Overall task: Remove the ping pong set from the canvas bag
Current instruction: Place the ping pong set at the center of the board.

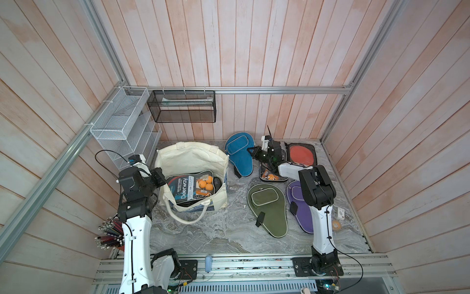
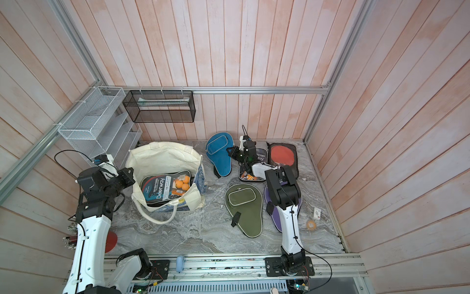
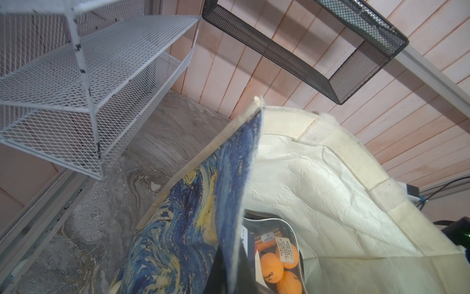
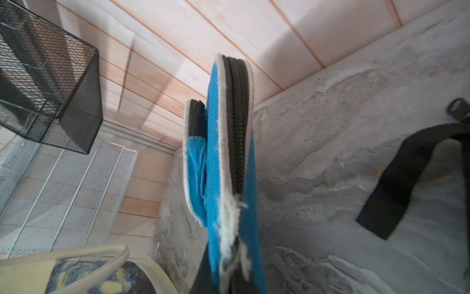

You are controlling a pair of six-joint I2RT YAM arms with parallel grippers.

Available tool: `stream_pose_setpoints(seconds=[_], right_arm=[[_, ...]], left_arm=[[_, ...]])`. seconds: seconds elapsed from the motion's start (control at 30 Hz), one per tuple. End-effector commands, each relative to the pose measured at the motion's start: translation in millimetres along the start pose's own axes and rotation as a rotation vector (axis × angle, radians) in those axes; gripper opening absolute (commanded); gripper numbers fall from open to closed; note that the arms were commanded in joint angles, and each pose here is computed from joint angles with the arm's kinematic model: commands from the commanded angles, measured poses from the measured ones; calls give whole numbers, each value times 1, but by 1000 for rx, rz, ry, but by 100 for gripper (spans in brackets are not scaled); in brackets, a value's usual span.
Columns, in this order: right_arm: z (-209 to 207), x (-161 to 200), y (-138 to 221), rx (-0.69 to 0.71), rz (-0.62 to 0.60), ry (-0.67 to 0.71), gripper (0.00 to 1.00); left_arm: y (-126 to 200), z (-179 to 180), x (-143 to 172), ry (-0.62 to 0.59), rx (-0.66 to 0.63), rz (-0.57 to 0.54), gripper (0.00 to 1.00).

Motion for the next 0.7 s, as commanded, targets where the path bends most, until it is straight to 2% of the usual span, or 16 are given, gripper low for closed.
stream_pose_setpoints(seconds=[0.0,0.3,0.47,0.67], right_arm=[[34,-24,-2,-118,-136,29,0],[1,1,-14,-37,-98,-31,0],[-10,19,-5,10,-40,-26,0],[-18,23,4,68,-33,-6,2]], left_arm=[[10,-20,-38,-74,116,-185,0],[5,-18,-32,-63,127,-174,0],[3,-18,-30,-58,128,-172,0],[-1,-17,-28,-41,147,-168,0]])
Point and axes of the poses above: each gripper's point midway between its finger pads, its own y axis back along the fingers, its own z axis along the line the jaws close on, x = y × z, the point moved 6 cm from there along y, back along the fingers, and after that the axes turned 8 degrees about -y, right-handed, at the moved point
